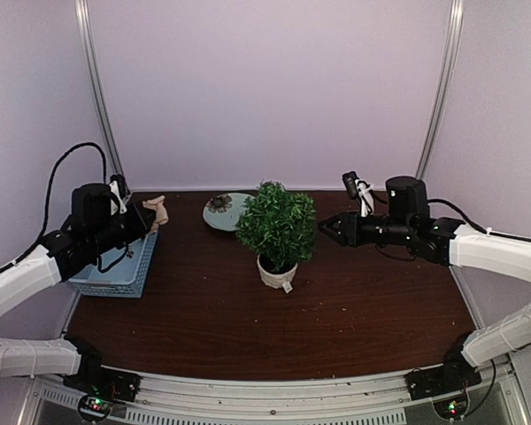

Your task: Decorate the small christmas tree

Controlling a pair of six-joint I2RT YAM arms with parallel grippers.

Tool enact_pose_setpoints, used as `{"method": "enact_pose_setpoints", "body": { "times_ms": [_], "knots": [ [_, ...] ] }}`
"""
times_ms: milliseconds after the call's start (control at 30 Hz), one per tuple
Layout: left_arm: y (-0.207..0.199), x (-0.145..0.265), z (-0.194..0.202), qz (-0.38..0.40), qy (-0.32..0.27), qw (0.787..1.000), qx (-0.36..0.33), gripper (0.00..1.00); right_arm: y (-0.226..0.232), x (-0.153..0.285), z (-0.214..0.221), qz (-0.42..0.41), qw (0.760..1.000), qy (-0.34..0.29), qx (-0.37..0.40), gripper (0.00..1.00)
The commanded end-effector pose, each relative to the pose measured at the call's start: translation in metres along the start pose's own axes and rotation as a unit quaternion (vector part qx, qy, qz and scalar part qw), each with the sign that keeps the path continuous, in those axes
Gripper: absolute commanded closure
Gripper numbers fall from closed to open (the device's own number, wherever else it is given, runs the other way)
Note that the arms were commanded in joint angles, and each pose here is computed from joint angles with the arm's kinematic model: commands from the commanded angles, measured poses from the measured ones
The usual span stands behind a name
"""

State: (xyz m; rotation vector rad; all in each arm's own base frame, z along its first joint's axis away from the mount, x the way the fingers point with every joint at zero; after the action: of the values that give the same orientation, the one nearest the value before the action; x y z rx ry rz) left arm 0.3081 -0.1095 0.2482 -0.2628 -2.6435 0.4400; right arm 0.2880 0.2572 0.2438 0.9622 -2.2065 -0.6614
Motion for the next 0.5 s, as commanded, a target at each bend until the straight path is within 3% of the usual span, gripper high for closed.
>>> {"method": "enact_pose_setpoints", "body": {
  "times_ms": [0, 300, 467],
  "knots": [
    [-0.066, 0.027, -0.026, 0.099, -0.116, 0.987, 0.057, 1.00, 0.059, 0.009, -0.016, -0.045, 0.996, -0.032, 0.064, 0.63],
    [-0.177, 0.047, -0.010, 0.245, -0.145, 0.957, 0.056, 1.00, 0.136, 0.013, -0.008, -0.098, 0.986, -0.025, 0.135, 0.57],
    [-0.215, 0.051, 0.000, 0.296, -0.151, 0.941, 0.054, 1.00, 0.155, 0.004, 0.005, -0.109, 0.983, -0.012, 0.150, 0.55]
  ]
}}
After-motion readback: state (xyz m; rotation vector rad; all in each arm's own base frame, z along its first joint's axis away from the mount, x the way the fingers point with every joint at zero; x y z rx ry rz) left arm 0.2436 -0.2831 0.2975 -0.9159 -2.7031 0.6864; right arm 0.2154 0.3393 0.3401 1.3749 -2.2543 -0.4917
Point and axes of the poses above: each gripper's point midway between its finger pads, its own x axis back along the fingers, its own y axis along the line the jaws close on, z = x × y, the point moved 3 cm from there along x, back along the fingers, and after that the axes turned 14 degrees about -x, right-handed, at the moved point
